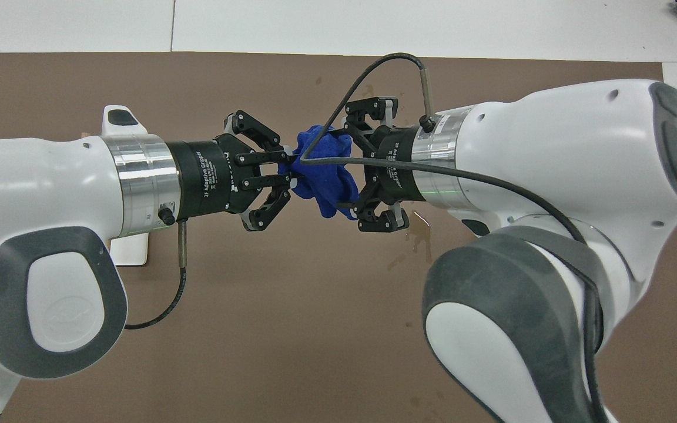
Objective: Wipe water with towel using both arms
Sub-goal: 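Grasp the blue cloth with the right gripper beside the left gripper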
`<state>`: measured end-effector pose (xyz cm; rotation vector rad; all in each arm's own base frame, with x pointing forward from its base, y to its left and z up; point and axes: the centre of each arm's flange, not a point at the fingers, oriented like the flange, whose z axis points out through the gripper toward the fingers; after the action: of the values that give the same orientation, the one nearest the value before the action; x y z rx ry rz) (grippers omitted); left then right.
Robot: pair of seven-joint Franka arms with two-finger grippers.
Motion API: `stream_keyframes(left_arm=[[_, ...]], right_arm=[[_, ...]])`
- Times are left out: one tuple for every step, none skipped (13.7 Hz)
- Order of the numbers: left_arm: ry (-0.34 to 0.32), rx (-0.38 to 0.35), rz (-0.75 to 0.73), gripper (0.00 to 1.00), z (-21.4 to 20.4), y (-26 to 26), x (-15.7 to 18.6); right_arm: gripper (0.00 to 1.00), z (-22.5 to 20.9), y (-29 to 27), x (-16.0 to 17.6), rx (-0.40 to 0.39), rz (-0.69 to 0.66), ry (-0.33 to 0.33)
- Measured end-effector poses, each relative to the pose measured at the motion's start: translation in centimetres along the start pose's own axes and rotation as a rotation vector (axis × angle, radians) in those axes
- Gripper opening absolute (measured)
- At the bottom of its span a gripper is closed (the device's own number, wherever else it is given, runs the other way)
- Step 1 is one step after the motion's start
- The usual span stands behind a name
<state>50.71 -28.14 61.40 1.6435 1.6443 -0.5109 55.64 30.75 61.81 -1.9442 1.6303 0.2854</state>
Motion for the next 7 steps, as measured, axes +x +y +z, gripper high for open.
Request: stream_keyframes(left_arm=[[0.000, 0.001, 0.000, 0.16, 0.0, -0.1, -0.1], [-0.001, 0.001, 0.000, 0.16, 0.0, -0.1, -0.1], [-0.001, 0.000, -0.001, 0.16, -0.1, -0.1, -0.1], [-0.001, 0.000, 0.000, 0.16, -0.1, -0.1, -0.2], [-0.001, 0.000, 0.000, 0.16, -0.2, -0.1, -0.2], [-0.002, -0.001, 0.000, 0.16, -0.2, -0.1, -0.2], [-0.001, -0.001, -0.001, 0.16, -0.2, -0.1, -0.2]], right_arm=[[0.94, 0.3, -0.2, 0.2, 0.011, 0.003, 0.000], [0.94, 0.7, -0.3, 0.2, 0.010, 0.004, 0.001], [0.94, 1.2, -0.1, 0.0, 0.002, 0.001, 0.000], [0.94, 1.7, 0.1, -0.4, -0.006, -0.005, -0.001], [0.94, 2.3, 0.3, -0.7, -0.013, -0.010, -0.002], [0.92, 2.9, 0.6, -0.8, -0.019, -0.011, -0.001], [0.90, 3.4, 0.7, -0.8, -0.020, -0.012, 0.000]])
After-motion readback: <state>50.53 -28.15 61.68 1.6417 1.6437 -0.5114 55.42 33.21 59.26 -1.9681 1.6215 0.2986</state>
